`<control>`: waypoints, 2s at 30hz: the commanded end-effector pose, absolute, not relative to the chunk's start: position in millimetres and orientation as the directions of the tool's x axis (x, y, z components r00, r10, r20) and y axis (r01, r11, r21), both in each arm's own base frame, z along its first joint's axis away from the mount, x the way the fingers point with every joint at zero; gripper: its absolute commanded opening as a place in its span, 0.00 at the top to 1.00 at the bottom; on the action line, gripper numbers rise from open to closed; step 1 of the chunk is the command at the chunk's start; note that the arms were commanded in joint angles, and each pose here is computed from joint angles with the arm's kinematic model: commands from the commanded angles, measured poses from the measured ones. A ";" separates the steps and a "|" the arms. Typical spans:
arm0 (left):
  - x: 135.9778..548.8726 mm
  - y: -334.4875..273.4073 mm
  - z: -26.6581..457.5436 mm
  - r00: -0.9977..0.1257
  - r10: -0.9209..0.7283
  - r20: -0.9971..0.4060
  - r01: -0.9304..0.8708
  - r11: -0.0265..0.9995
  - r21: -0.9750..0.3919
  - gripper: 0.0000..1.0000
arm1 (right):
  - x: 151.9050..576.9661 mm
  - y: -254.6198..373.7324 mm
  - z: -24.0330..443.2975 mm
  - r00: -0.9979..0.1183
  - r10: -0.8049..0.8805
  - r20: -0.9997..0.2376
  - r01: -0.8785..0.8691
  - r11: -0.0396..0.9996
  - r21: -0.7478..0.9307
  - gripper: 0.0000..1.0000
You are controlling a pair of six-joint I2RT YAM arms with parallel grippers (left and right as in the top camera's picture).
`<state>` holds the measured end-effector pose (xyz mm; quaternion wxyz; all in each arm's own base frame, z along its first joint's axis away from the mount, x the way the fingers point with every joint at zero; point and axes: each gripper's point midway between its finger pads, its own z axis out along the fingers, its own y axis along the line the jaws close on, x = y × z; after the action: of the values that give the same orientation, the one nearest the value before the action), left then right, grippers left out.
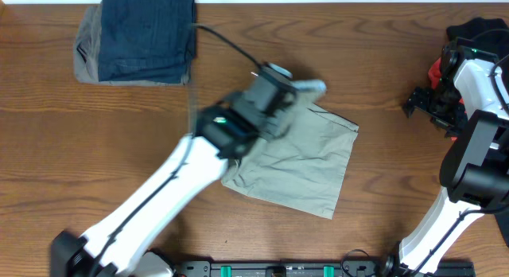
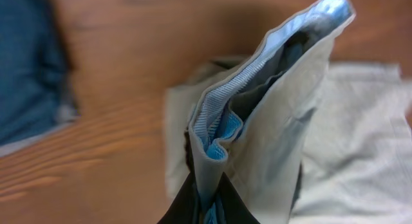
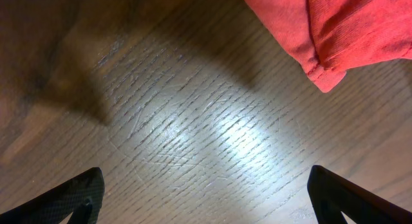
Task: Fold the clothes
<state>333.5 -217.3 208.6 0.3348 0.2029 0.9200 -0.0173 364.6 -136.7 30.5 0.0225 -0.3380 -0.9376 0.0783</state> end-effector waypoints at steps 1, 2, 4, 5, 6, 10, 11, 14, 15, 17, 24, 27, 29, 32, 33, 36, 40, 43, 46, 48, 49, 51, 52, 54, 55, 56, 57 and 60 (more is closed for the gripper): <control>343.8 -184.7 260.6 -0.645 0.251 -0.722 0.287 0.955 0.076 0.94 | 368.2 -141.0 34.1 -0.769 0.638 -0.028 0.633 0.756 -0.165 0.01; 344.2 -176.5 269.8 -0.634 0.229 -0.739 0.269 0.961 0.067 0.94 | 368.2 -141.0 34.1 -0.769 0.638 -0.028 0.633 0.756 -0.165 0.01; 343.6 -164.4 286.6 -0.607 0.193 -0.771 0.242 0.969 0.052 0.94 | 368.2 -141.0 34.1 -0.769 0.638 -0.028 0.633 0.756 -0.165 0.01; 342.2 -160.1 295.3 -0.590 0.181 -0.787 0.236 0.971 0.046 0.94 | 368.2 -141.0 34.1 -0.769 0.638 -0.028 0.633 0.756 -0.165 0.01; 340.7 -157.5 303.2 -0.572 0.177 -0.801 0.237 0.970 0.046 0.94 | 368.2 -141.0 34.1 -0.769 0.638 -0.029 0.633 0.756 -0.166 0.01; 330.2 -150.7 335.2 -0.487 0.185 -0.853 0.260 0.964 0.060 0.94 | 368.2 -141.0 34.1 -0.769 0.638 -0.029 0.633 0.756 -0.166 0.01; 327.9 -147.0 342.4 -0.472 0.175 -0.864 0.250 0.966 0.059 0.94 | 368.2 -141.0 34.1 -0.769 0.638 -0.029 0.633 0.756 -0.166 0.01; 324.4 -126.5 360.7 -0.430 0.153 -0.890 0.165 0.982 0.089 0.94 | 368.2 -141.0 34.1 -0.769 0.638 -0.029 0.633 0.756 -0.166 0.01; 323.4 -118.8 364.8 -0.420 0.149 -0.895 0.130 0.986 0.103 0.94 | 368.2 -141.0 34.1 -0.769 0.638 -0.028 0.633 0.756 -0.165 0.01; 320.5 -99.5 372.4 -0.404 0.144 -0.903 0.042 0.989 0.139 0.94 | 368.2 -141.0 34.1 -0.769 0.638 -0.028 0.633 0.756 -0.165 0.01; 318.5 -69.5 379.5 -0.398 0.179 -0.899 -0.076 0.971 0.227 0.94 | 368.3 -140.7 34.1 -0.770 0.638 -0.028 0.633 0.756 -0.165 0.01; 319.9 -61.8 380.0 -0.402 0.171 -0.900 -0.099 0.969 0.228 0.94 | 368.1 -141.0 34.1 -0.769 0.638 -0.028 0.633 0.756 -0.166 0.01; 320.3 -57.6 379.1 -0.407 0.167 -0.898 -0.110 0.967 0.230 0.94 | 368.1 -140.9 34.1 -0.770 0.638 -0.028 0.633 0.756 -0.166 0.01; 316.8 -57.0 371.0 -0.440 0.180 -0.880 -0.095 0.965 0.245 0.94 | 368.2 -141.0 34.1 -0.769 0.638 -0.028 0.633 0.756 -0.165 0.01; 315.1 -58.9 366.8 -0.454 0.179 -0.873 -0.082 0.967 0.241 0.94 | 368.2 -141.0 34.1 -0.769 0.638 -0.028 0.633 0.756 -0.165 0.01; 310.1 -73.7 350.9 -0.503 0.184 -0.845 0.007 0.978 0.209 0.94 | 368.2 -141.0 34.1 -0.769 0.638 -0.028 0.633 0.756 -0.165 0.01; 297.2 -112.7 321.1 -0.595 0.197 -0.779 0.215 0.973 0.082 0.94 | 368.2 -141.0 34.1 -0.769 0.638 -0.028 0.633 0.756 -0.165 0.01; 286.2 -139.9 299.1 -0.662 0.230 -0.713 0.342 0.940 -0.014 0.94 | 368.2 -141.0 34.1 -0.769 0.638 -0.028 0.633 0.756 -0.165 0.01; 279.6 -160.0 282.2 -0.709 0.256 -0.657 0.414 0.906 -0.093 0.94 | 368.2 -141.0 34.1 -0.769 0.638 -0.028 0.633 0.756 -0.165 0.01; 277.3 -171.7 274.9 -0.728 0.267 -0.631 0.447 0.883 -0.141 0.94 | 368.2 -141.0 34.1 -0.769 0.638 -0.028 0.633 0.756 -0.165 0.01; 277.1 -175.4 272.6 -0.733 0.271 -0.624 0.456 0.876 -0.155 0.94 | 368.2 -141.0 34.1 -0.769 0.638 -0.028 0.633 0.756 -0.165 0.01; 276.9 -179.6 271.6 -0.735 0.273 -0.621 0.467 0.867 -0.171 0.94 | 368.2 -141.0 34.1 -0.769 0.638 -0.028 0.633 0.756 -0.165 0.01; 277.5 -179.9 272.2 -0.733 0.272 -0.624 0.467 0.867 -0.171 0.94 | 368.2 -141.0 34.1 -0.769 0.638 -0.028 0.633 0.756 -0.165 0.01; 276.5 -181.0 276.6 -0.723 0.267 -0.637 0.475 0.862 -0.177 0.94 | 368.2 -141.0 34.1 -0.769 0.638 -0.028 0.633 0.756 -0.165 0.01; 274.9 -183.0 279.2 -0.718 0.268 -0.643 0.486 0.854 -0.186 0.94 | 368.2 -141.0 34.1 -0.769 0.638 -0.028 0.633 0.756 -0.165 0.01; 272.2 -186.4 282.4 -0.713 0.266 -0.649 0.500 0.841 -0.204 0.94 | 368.2 -141.0 34.1 -0.769 0.638 -0.028 0.633 0.756 -0.165 0.01; 269.4 -190.8 285.1 -0.710 0.265 -0.653 0.517 0.826 -0.227 0.94 | 368.2 -141.0 34.1 -0.769 0.638 -0.028 0.633 0.756 -0.165 0.01; 260.2 -203.4 285.6 -0.714 0.278 -0.642 0.556 0.783 -0.279 0.94 | 368.2 -141.0 34.1 -0.769 0.638 -0.028 0.633 0.756 -0.165 0.01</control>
<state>273.2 -185.1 264.4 0.2939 0.2098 0.9158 -0.1759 364.6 -136.7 30.5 0.0225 -0.3378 -0.9377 0.0783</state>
